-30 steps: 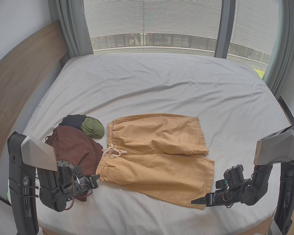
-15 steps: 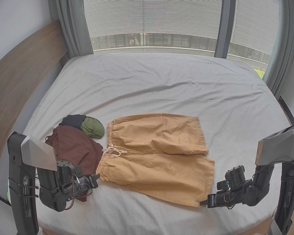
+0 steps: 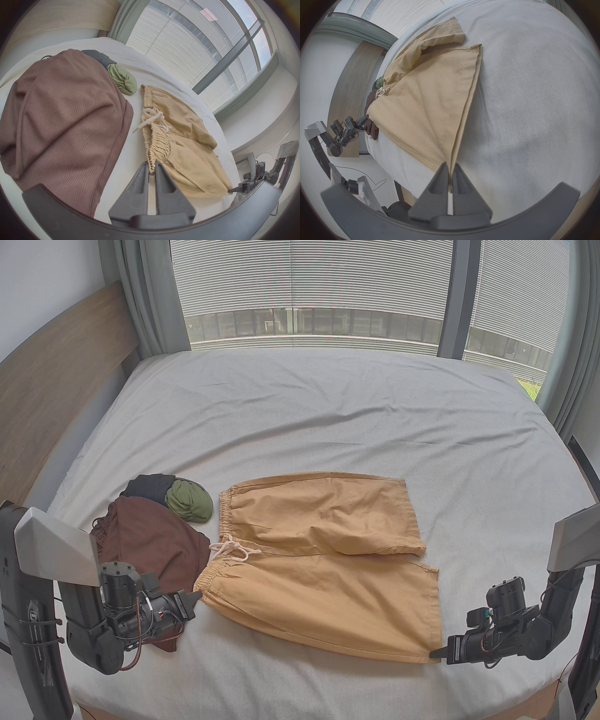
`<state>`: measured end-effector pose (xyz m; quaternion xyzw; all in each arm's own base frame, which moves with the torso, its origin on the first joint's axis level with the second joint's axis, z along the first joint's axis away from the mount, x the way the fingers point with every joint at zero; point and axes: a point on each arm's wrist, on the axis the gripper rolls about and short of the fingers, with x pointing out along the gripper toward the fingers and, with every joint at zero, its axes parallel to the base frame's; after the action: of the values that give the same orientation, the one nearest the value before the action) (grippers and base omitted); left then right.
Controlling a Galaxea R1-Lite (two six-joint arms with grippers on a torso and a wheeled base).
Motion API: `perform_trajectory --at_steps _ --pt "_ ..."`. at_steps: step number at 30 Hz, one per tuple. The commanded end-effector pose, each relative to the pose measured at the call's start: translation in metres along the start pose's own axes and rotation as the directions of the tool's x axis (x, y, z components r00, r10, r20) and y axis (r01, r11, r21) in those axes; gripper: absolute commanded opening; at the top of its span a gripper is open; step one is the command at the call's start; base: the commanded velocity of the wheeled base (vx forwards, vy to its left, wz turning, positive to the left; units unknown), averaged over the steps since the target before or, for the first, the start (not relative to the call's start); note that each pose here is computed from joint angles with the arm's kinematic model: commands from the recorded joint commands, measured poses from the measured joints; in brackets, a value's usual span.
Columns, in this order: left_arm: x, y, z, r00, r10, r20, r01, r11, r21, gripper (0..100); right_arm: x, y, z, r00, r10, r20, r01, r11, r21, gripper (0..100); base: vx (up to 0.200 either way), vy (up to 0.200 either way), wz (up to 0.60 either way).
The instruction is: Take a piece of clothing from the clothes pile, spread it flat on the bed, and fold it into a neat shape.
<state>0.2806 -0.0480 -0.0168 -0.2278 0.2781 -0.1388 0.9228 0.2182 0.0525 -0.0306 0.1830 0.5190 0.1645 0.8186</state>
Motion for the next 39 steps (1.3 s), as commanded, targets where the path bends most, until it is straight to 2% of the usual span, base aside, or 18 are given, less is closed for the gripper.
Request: perform_trajectory --at_steps 1,13,24,30,38,39 --pt "-0.025 -0.004 -0.009 0.999 0.020 -0.050 -0.020 1.000 -0.007 0 -0.006 -0.003 -0.004 1.000 -0.011 -0.001 0.011 1.000 -0.006 0 0.000 0.000 0.00" --pt "-0.035 0.006 -0.034 0.982 0.077 -0.171 -0.074 0.997 0.023 0 -0.007 -0.004 -0.010 1.000 -0.017 -0.019 0.016 1.000 -0.005 0 0.000 0.000 0.00" --pt "-0.034 0.007 -0.039 0.977 0.083 -0.194 -0.079 0.996 0.029 0 -0.009 -0.004 -0.012 1.000 -0.017 -0.020 0.017 1.000 -0.006 0 0.000 0.000 0.00" --pt "-0.038 0.007 -0.042 0.973 0.069 -0.219 -0.065 0.998 0.026 0 -0.013 -0.004 -0.017 0.999 -0.021 -0.030 0.020 0.999 -0.038 0 0.000 0.000 0.00" --pt "-0.044 0.007 -0.042 0.970 0.049 -0.236 -0.038 0.998 0.051 0 -0.021 0.001 -0.011 1.000 -0.005 0.016 0.006 0.999 -0.053 0 0.000 0.000 0.00" --pt "-0.044 0.006 -0.041 0.972 0.046 -0.231 -0.035 0.998 0.052 0 -0.025 0.003 -0.007 0.999 0.004 0.044 -0.001 0.998 -0.061 0 0.000 0.000 0.00"
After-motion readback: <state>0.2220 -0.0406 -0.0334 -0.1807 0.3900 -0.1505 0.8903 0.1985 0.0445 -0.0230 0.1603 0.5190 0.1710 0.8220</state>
